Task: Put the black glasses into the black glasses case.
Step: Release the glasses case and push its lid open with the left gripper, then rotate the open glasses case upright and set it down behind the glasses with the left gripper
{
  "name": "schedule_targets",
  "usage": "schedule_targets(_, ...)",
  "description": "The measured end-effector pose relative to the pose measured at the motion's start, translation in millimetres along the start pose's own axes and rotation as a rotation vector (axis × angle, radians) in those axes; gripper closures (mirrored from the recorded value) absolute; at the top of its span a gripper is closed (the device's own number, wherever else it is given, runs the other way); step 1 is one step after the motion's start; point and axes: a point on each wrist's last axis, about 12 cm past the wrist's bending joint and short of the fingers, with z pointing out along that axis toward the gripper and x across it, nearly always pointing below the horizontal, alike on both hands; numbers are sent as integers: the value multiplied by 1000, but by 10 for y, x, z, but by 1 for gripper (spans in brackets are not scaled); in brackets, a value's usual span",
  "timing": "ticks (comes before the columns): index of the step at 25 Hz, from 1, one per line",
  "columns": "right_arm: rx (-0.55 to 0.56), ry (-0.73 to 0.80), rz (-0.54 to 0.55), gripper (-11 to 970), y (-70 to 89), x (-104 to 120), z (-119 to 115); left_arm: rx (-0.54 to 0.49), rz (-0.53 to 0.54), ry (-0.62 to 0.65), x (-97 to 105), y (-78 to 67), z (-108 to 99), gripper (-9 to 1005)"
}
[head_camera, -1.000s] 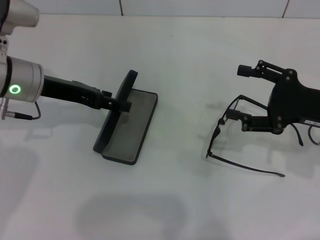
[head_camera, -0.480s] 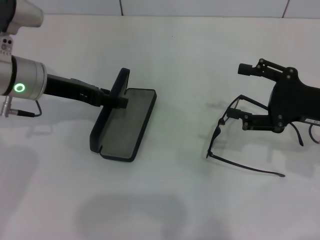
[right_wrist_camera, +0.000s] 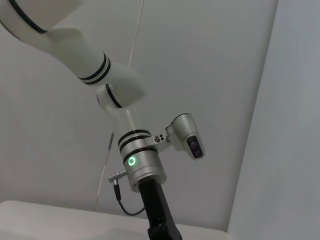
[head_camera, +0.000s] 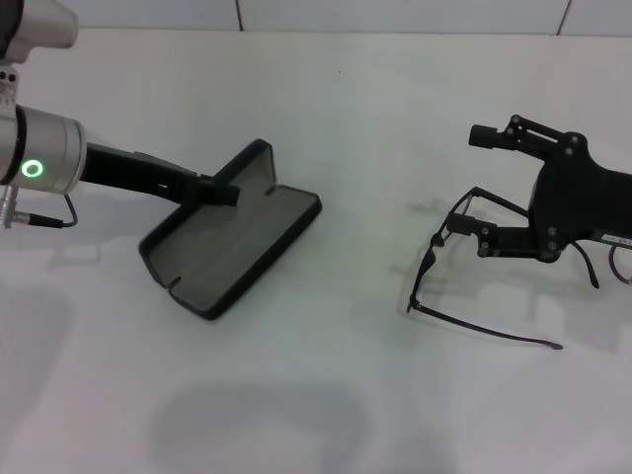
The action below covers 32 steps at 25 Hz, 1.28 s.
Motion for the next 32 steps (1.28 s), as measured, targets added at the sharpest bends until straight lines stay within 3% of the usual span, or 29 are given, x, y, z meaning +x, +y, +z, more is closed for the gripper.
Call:
schedule_targets(3, 3, 0, -6, 97, 17, 9, -6, 1, -11, 0, -2, 5, -12, 486)
schedule_targets(9, 4, 2, -5, 97, 33, 18, -15, 6, -2, 11, -7, -4, -15, 723)
schedule_targets(17, -31, 14, -3, 98, 92, 39, -40, 0, 109, -5, -222, -37, -17, 790)
schedule_targets(20, -91, 21, -16, 98, 167, 51, -39, -25, 237, -22, -423, -66, 6, 789)
schedule_targets(23, -166, 34, -30, 98, 256, 70, -33, -66, 443, -35, -663, -125, 98, 788)
schedule_targets(26, -217, 45, -30, 99, 337, 98, -9, -61, 676, -17, -874, -278, 310, 787)
schedule_targets(32, -230, 54, -4, 99, 449, 156, 14, -17, 965, 8, -1088, -573, 680, 784)
